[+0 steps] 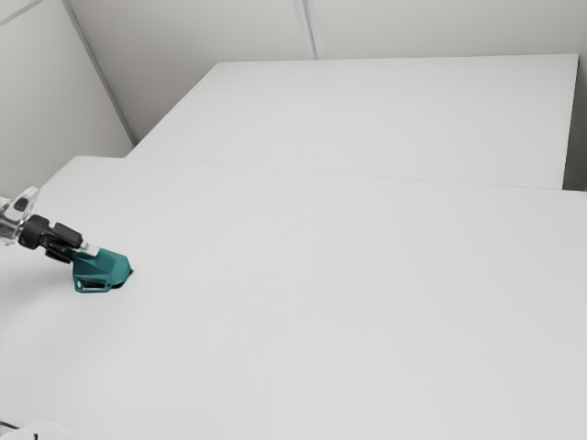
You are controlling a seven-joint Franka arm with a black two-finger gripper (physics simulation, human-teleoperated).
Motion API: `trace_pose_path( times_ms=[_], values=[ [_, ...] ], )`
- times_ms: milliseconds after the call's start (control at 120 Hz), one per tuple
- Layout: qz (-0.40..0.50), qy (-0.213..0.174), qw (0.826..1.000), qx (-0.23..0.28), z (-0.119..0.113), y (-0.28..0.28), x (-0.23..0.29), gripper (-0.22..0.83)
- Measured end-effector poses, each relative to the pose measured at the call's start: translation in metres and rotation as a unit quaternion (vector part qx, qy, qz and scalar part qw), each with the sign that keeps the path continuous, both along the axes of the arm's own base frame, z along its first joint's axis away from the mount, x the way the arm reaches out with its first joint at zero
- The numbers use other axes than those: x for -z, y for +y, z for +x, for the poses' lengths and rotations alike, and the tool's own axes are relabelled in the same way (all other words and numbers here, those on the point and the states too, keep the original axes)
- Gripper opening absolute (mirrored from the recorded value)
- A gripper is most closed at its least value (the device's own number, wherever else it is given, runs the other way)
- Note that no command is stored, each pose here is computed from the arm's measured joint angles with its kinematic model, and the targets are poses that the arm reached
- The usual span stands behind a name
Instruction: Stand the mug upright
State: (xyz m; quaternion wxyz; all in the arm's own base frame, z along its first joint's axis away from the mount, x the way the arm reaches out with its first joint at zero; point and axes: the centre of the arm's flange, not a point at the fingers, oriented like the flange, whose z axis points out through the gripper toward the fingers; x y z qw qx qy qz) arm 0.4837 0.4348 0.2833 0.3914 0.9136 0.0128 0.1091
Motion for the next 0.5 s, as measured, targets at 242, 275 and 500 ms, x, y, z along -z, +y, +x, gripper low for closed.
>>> trace_pose_path(
  times_ms=[242, 275, 500],
  values=[
    [-0.007, -0.004, 1.000, -0.002, -0.001, 0.001, 0.000, 0.07],
    [-0.007, -0.006, 1.000, -0.003, -0.001, 0.001, -0.002, 0.05],
    [-0.017, -0.015, 1.000, 0.003, 0.002, -0.004, -0.012, -0.11]
  ],
)
